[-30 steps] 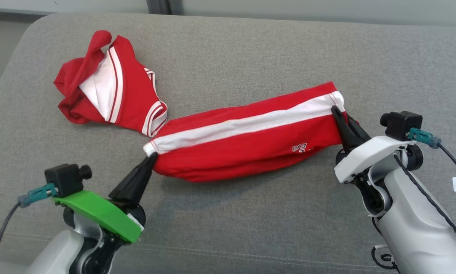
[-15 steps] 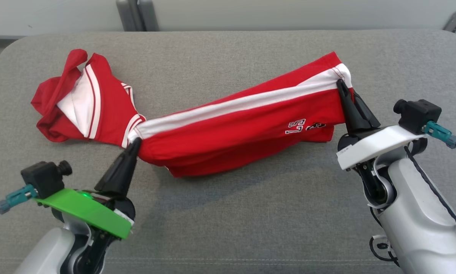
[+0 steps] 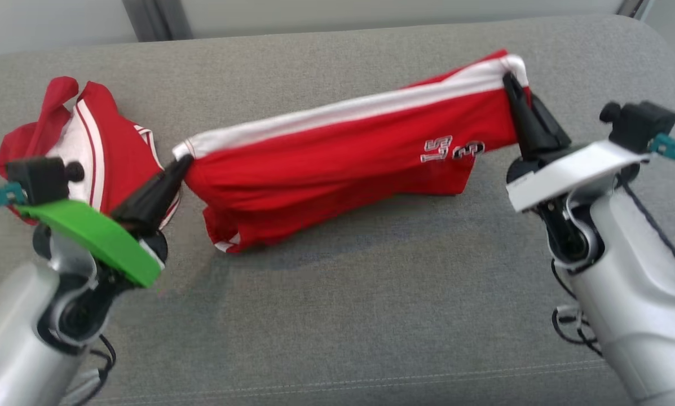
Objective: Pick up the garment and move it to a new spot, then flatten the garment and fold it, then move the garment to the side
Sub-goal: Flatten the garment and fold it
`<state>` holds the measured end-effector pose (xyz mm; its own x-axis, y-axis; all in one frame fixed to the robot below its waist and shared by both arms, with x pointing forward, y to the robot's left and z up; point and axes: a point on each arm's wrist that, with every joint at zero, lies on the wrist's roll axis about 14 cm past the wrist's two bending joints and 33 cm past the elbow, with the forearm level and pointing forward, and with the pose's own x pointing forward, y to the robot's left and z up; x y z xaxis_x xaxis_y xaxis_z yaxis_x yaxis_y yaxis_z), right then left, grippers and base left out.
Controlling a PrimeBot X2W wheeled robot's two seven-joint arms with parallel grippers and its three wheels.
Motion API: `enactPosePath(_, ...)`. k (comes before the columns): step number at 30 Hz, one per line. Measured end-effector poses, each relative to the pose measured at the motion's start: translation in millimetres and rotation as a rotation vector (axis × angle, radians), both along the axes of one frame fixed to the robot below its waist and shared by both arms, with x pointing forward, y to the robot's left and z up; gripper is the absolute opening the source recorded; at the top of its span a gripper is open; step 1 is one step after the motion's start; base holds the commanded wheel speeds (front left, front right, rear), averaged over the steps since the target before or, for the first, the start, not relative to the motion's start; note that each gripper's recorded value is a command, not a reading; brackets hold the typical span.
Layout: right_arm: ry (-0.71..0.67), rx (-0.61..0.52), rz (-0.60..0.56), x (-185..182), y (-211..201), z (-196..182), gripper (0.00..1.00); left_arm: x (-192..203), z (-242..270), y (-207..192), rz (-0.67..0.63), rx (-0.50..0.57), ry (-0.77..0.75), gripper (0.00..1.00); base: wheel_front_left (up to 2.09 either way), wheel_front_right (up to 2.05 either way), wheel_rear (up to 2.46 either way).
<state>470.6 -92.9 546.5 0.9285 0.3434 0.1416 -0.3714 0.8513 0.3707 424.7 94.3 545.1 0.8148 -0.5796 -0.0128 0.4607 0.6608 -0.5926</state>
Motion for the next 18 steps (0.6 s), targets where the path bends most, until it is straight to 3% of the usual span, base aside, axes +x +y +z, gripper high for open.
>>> enactPosePath(8,-0.046,-0.025,0.062,52.2,7.2,55.9,0.0,79.9,28.0,12.2,0.022,0.103,0.004,0.0,0.0,0.0,0.0)
enactPosePath(14,-0.195,0.047,0.029,95.1,-3.5,133.9,0.0,144.5,122.5,17.9,0.107,0.078,-0.257,0.0,0.0,0.0,0.0)
enactPosePath(18,-0.316,0.077,-0.009,112.6,-17.5,175.3,0.0,168.2,168.6,15.7,0.154,-0.019,-0.403,0.0,0.0,0.0,0.0)
